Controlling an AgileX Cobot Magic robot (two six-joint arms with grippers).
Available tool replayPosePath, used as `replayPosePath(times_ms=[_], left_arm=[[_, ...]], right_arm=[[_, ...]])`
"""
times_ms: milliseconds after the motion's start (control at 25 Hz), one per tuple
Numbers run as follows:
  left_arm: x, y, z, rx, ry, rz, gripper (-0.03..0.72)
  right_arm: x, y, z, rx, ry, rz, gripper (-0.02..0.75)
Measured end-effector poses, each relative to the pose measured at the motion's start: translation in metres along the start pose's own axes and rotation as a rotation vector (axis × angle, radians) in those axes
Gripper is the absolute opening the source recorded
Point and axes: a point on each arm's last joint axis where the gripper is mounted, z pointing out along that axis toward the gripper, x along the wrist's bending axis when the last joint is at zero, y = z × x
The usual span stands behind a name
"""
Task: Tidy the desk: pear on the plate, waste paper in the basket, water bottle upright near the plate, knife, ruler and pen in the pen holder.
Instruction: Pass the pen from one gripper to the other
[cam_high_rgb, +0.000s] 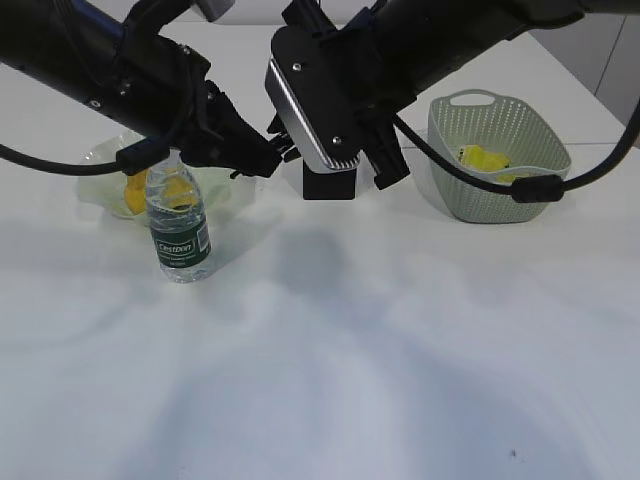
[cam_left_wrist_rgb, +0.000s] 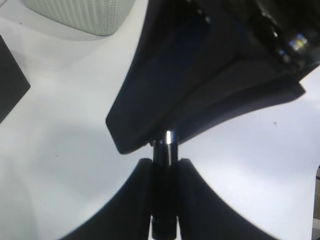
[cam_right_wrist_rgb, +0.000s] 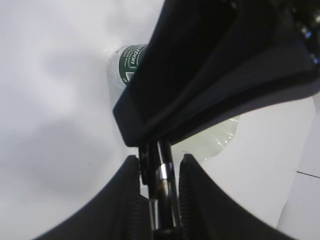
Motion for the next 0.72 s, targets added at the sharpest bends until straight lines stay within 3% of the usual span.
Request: replayPosePath(times_ms=[360,720], left_arm=[[-0.0008,0.0014,0.0001,-0.002,-0.001,0.004,0.097],[-0.0019,0.0014,0.0008,0.002,-0.002,0.011,0.097]], right_arm=[[-0.0001,-0.0006,0.0000,0.007,-0.001,-0.006,0.094],[0.0005,-0.0006,0.0004,0.007,0.001,-0.006,0.081]])
